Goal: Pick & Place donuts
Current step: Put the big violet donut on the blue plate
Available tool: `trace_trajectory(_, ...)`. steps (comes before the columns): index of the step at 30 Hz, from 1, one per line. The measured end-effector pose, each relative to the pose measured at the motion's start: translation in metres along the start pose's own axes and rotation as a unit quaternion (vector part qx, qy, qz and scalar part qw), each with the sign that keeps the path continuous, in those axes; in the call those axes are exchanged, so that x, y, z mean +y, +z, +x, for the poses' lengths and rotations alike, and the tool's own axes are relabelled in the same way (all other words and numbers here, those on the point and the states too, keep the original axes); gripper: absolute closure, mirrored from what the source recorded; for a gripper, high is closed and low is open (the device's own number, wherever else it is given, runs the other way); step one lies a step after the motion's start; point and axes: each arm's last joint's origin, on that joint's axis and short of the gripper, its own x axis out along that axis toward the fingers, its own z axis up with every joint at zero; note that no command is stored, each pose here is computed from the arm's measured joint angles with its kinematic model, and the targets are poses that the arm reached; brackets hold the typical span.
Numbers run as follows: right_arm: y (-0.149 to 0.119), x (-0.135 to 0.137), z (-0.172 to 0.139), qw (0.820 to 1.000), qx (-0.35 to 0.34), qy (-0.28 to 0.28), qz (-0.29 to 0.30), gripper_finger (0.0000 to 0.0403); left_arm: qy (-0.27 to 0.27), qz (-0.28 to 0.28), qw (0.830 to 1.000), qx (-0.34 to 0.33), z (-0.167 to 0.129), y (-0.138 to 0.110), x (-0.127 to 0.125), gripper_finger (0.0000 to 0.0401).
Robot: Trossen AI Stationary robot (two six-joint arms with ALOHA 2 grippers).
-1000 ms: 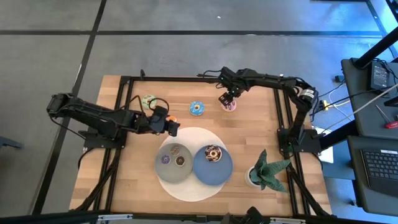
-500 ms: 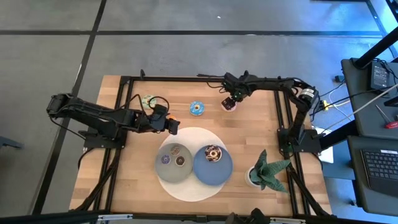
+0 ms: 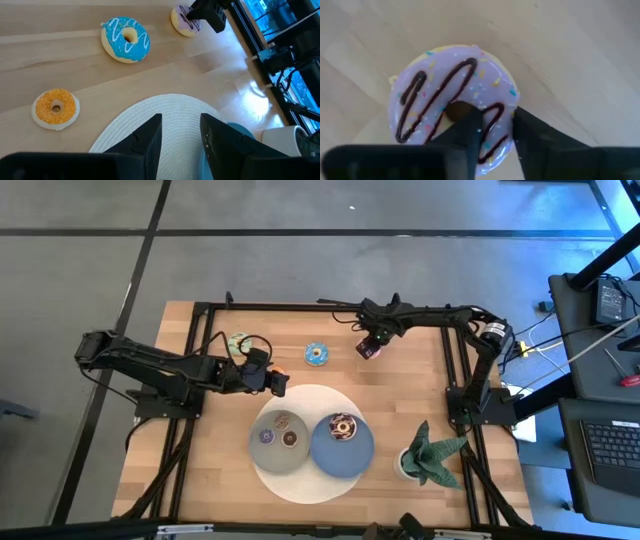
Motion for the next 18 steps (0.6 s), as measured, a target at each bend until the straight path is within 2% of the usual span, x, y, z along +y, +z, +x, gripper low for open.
trace_trajectory(8,0.0,0.001,-0.013,0.999,-0.017,0.008,-0.027,0.0361,0.0,0.0,1.0,0.0,0.0,0.0,0.0,0.0272)
trace_trajectory(14,-0.005,0.017,-0.046,0.993,-0.048,0.072,-0.078,0.0366,0.003,0.0,1.0,-0.008,0.0,0.0,0.0,0.0273)
trace_trajectory(18,-0.02,0.041,-0.072,0.988,-0.052,0.093,-0.111,0.0366,0.007,0.0,1.0,-0.017,0.0,0.001,0.0,0.0272)
